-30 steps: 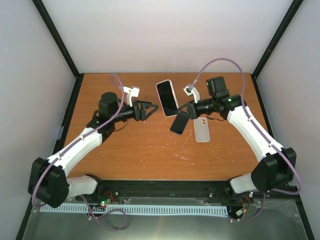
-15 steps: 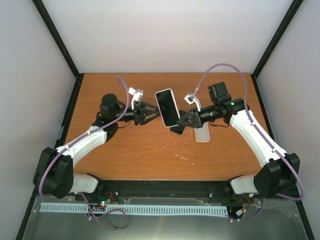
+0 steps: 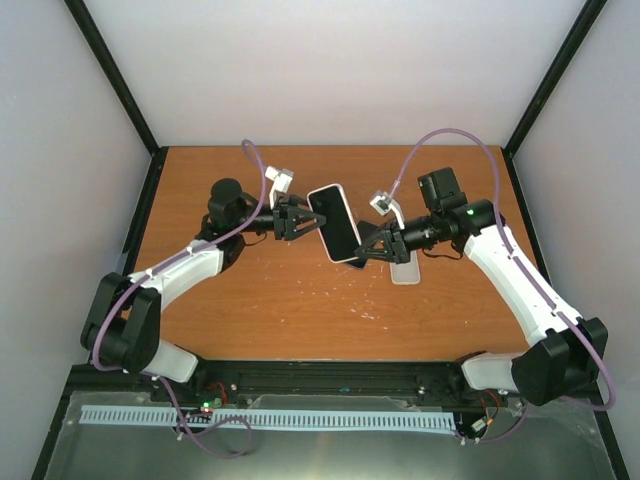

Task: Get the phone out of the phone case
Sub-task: Adjust the phone.

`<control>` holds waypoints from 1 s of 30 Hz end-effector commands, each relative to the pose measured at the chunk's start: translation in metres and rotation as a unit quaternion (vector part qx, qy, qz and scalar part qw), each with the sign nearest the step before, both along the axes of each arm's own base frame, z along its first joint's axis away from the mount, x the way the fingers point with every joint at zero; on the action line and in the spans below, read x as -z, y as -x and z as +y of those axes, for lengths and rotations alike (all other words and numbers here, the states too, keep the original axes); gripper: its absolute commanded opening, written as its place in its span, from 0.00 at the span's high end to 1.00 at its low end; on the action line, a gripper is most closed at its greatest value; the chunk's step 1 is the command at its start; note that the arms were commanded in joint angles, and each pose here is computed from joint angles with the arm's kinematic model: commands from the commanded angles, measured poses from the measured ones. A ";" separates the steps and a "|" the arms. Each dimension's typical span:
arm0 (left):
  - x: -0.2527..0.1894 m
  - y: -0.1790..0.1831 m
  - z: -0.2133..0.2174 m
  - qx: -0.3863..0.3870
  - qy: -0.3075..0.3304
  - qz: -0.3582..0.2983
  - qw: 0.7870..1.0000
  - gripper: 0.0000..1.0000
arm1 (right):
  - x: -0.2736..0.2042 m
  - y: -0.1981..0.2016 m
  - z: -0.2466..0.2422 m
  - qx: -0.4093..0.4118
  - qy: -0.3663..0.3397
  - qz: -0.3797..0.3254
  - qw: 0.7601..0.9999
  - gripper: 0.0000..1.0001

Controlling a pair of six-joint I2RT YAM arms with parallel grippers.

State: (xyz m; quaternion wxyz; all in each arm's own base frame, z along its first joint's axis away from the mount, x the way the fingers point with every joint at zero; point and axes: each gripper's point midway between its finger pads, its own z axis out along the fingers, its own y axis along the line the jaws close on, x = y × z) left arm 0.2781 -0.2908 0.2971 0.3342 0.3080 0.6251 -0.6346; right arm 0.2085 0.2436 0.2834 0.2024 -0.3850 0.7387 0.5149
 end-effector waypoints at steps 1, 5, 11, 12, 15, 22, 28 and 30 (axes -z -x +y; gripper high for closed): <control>-0.020 -0.009 -0.002 -0.017 0.015 -0.014 1.000 0.38 | -0.018 0.002 0.002 -0.004 -0.029 -0.035 0.999 0.97; -0.030 0.010 0.000 0.032 0.036 -0.036 0.998 0.43 | -0.014 0.005 0.003 -0.018 -0.031 -0.021 0.999 0.97; -0.028 0.033 0.001 0.112 0.051 -0.036 0.992 0.59 | -0.017 0.006 0.005 -0.028 -0.041 -0.018 0.999 0.97; -0.027 0.033 0.001 0.115 0.051 -0.035 0.991 0.61 | -0.018 0.005 0.005 -0.030 -0.043 -0.019 0.998 0.97; -0.025 0.035 0.002 0.122 0.051 -0.031 0.991 0.69 | -0.021 0.007 0.007 -0.043 -0.049 -0.016 0.998 0.97; -0.028 0.053 0.006 0.172 0.048 -0.042 0.983 0.85 | -0.034 0.026 0.010 -0.087 -0.075 -0.028 0.993 0.97; -0.025 0.055 0.005 0.191 0.033 -0.033 0.980 0.97 | -0.056 0.050 0.013 -0.126 -0.105 -0.089 0.982 0.97; -0.027 0.057 0.005 0.195 0.031 -0.034 0.980 0.99 | -0.066 0.057 0.015 -0.140 -0.114 -0.116 0.977 0.97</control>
